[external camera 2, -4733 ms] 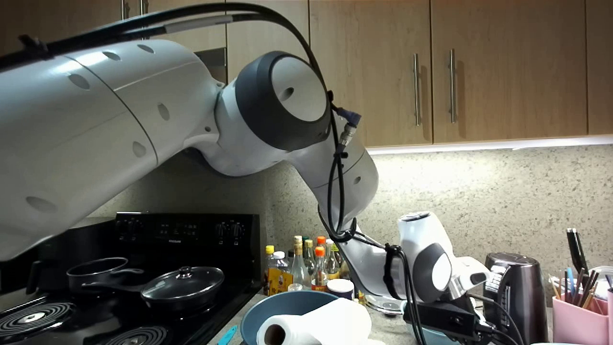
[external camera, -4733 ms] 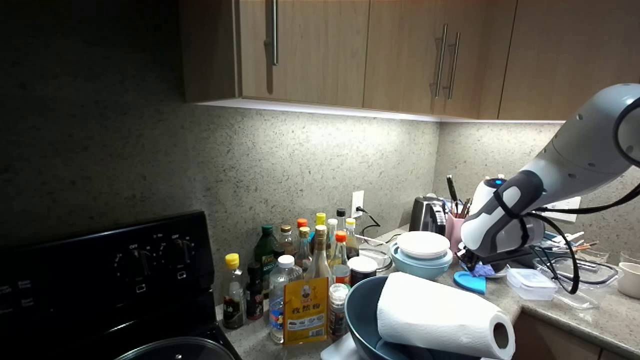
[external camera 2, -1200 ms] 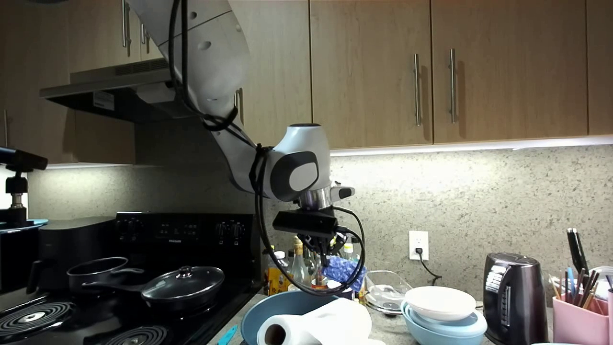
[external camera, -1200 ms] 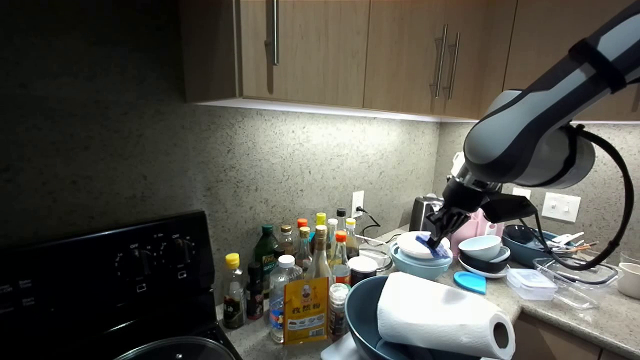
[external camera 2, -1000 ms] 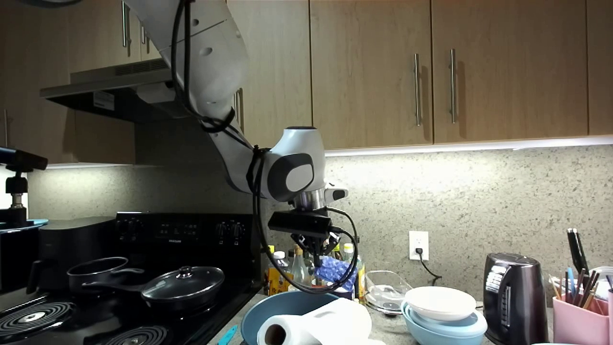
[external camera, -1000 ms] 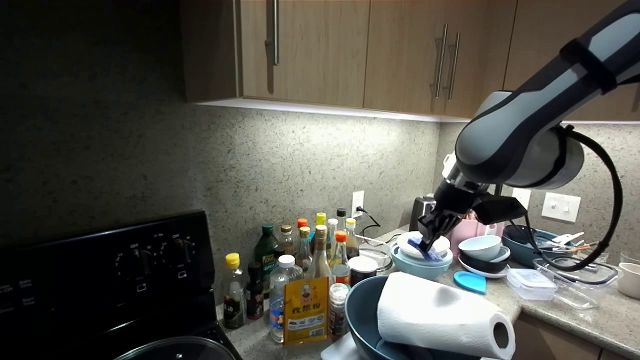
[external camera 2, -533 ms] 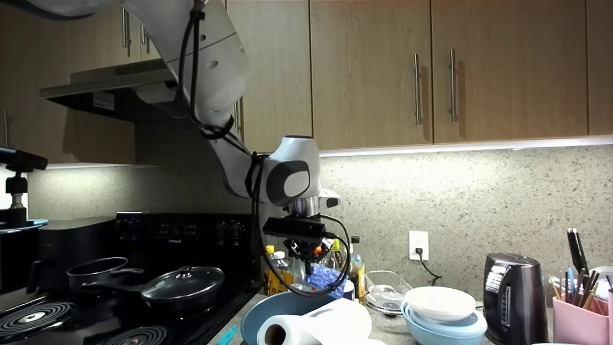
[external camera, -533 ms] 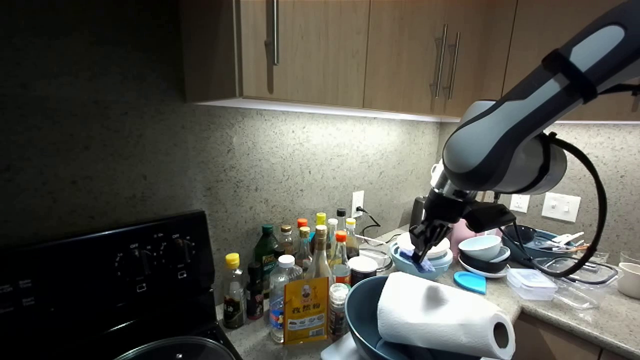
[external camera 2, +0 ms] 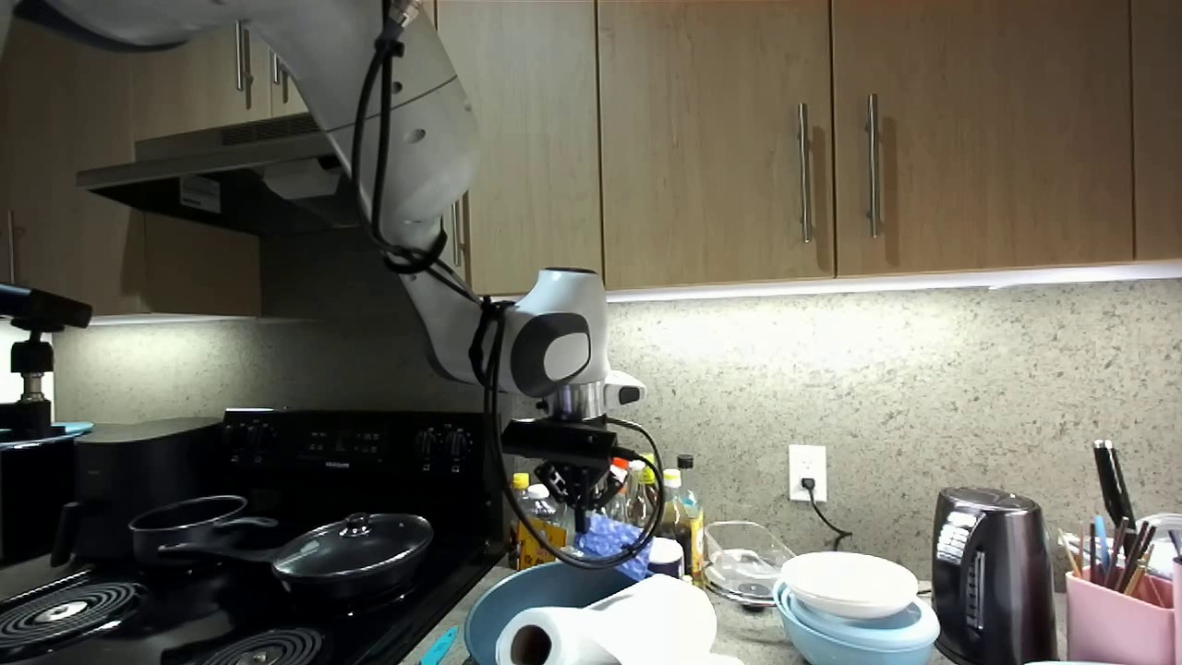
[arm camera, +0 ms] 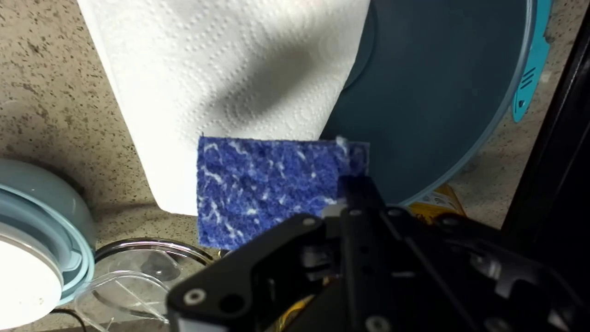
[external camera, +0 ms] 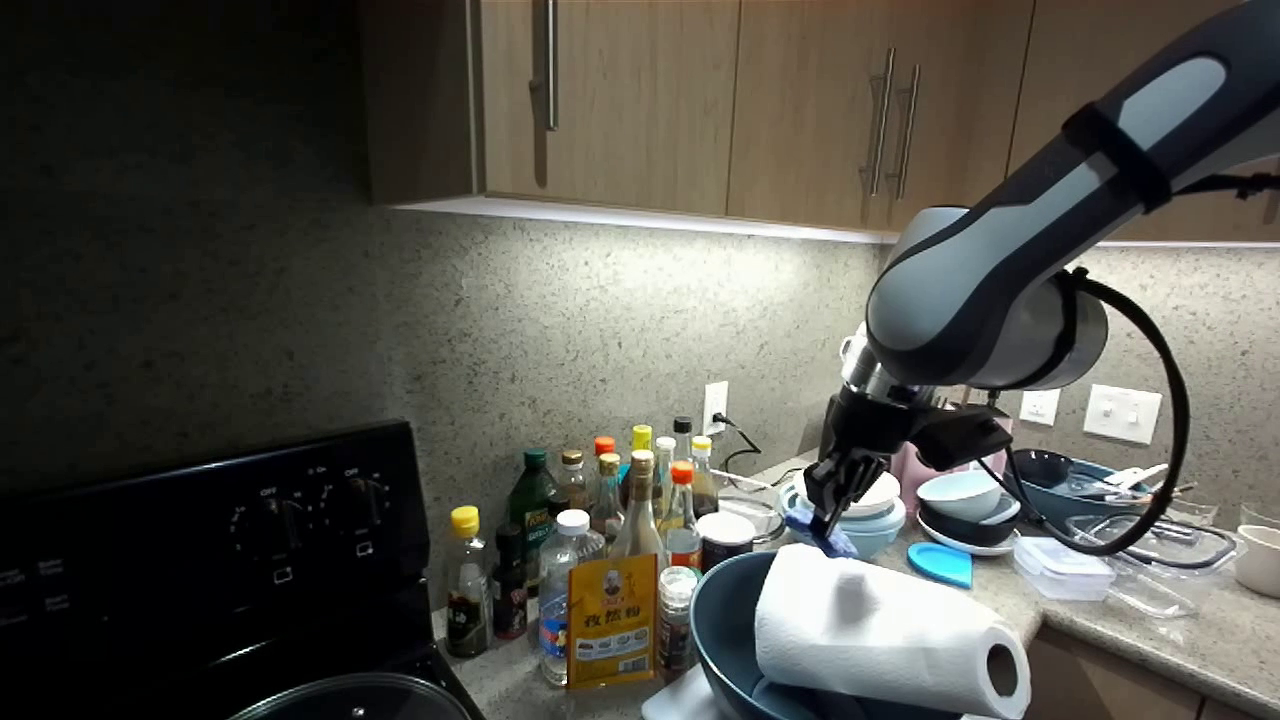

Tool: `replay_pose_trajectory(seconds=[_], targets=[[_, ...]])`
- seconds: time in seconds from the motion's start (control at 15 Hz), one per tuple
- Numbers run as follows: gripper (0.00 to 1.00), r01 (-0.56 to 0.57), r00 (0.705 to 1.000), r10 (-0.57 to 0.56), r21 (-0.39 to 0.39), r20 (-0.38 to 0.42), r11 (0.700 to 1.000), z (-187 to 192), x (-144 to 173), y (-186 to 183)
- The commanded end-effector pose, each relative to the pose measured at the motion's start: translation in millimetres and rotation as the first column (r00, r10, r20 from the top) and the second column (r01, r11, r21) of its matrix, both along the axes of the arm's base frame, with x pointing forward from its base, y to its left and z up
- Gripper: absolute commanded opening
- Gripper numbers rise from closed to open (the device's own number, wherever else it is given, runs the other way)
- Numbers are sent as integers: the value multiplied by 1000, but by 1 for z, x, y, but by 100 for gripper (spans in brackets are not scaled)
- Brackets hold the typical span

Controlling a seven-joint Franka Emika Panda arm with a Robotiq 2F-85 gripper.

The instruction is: Place the paper towel roll and blue sponge in the blue bowl on the left

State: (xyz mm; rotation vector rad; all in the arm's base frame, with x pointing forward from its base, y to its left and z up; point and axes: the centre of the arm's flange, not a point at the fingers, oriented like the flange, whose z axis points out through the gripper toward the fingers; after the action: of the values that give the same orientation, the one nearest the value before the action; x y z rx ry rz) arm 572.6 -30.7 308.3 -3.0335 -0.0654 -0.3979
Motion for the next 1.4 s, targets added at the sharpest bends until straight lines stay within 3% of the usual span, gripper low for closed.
replay_pose_trajectory(seconds=[0.0, 0.2, 0.27, 0.33, 0.47, 1.07, 1.33], targets=[[0, -32, 999, 32, -9, -17, 999, 1, 4, -1], [0, -59, 998, 59, -22, -21, 998, 1, 3, 2], [27, -71, 997, 70, -32, -30, 997, 1, 2, 3], [28, -80, 996, 79, -43, -36, 996, 0, 2, 3], [39, -95, 995, 93, -54, -49, 994, -1, 1, 2], [98, -106, 993, 102, -77, -56, 991, 0, -2, -5], [98, -83, 996, 80, -71, -45, 994, -3, -2, -3]])
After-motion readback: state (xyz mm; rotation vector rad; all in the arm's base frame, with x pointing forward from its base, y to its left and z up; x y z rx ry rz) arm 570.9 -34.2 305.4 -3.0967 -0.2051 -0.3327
